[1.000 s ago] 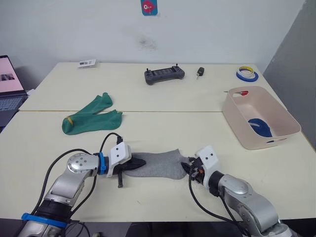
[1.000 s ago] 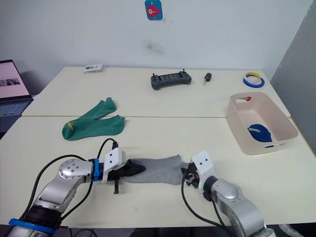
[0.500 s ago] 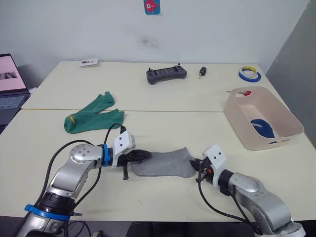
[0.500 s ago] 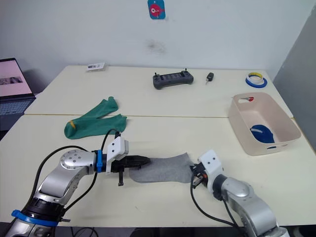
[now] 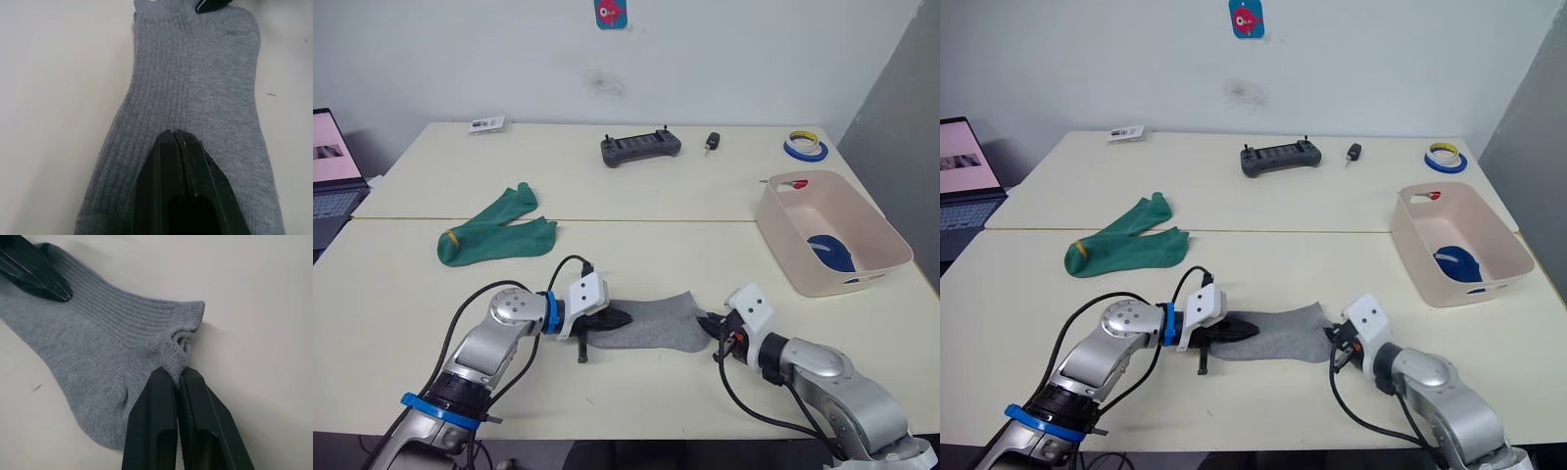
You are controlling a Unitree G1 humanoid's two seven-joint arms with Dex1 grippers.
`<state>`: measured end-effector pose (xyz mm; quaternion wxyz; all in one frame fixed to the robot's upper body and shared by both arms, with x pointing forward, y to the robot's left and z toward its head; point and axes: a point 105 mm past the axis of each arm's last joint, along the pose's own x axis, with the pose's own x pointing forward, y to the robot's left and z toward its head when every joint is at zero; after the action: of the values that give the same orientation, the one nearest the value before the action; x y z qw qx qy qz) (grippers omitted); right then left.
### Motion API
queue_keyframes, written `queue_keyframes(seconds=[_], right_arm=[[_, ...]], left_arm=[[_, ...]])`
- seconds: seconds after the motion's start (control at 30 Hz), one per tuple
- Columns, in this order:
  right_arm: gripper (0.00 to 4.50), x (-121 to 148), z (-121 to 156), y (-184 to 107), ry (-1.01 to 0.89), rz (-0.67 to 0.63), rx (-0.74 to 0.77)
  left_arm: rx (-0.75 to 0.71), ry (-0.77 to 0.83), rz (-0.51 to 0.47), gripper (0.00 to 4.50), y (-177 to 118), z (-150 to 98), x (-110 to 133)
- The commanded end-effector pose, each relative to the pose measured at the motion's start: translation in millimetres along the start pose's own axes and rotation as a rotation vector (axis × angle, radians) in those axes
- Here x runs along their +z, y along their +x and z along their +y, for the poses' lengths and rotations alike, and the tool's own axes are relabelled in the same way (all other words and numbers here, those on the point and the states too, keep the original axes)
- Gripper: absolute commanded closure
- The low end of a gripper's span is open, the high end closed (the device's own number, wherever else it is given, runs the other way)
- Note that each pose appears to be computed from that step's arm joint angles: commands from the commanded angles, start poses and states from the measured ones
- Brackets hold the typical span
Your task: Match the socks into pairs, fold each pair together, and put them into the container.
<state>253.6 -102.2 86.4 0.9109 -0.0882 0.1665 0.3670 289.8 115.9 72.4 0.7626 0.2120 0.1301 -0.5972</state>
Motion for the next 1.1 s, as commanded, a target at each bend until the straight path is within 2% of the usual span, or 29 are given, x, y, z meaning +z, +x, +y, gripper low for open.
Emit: queue_keyframes(seconds=[0.03,0.3,0.6,0.8,0.97,1.1], right_arm=[[4.47,19.1,2.1,-4.7,-0.048,-0.066,0.021],[4.47,16.2,-17.9,-11.2,-0.081,-0.041,-0.01],[4.47,15.9,-17.0,-12.0,-0.094,-0.033,0.013],[4.47,34.7,-0.4,-9.1,-0.102,-0.077,0.078],[4.47,50.2,22.7,-5.2,-0.109,-0.06,0.185],[4.47,54.3,39.9,8.4,-0.08,-0.028,0.255]], left_arm=[[-0.002,0.006,0.027,4.5,0.1,1.1,-4.0],[0.0,0.036,-0.055,4.5,12.1,4.4,23.3],[-0.007,0.027,-0.001,4.5,18.4,3.9,9.4],[-0.014,0.019,0.033,4.5,21.3,0.9,-0.6],[-0.005,0.016,0.036,4.5,18.1,3.0,-1.3],[0.005,0.011,0.03,4.5,16.7,4.9,0.1]])
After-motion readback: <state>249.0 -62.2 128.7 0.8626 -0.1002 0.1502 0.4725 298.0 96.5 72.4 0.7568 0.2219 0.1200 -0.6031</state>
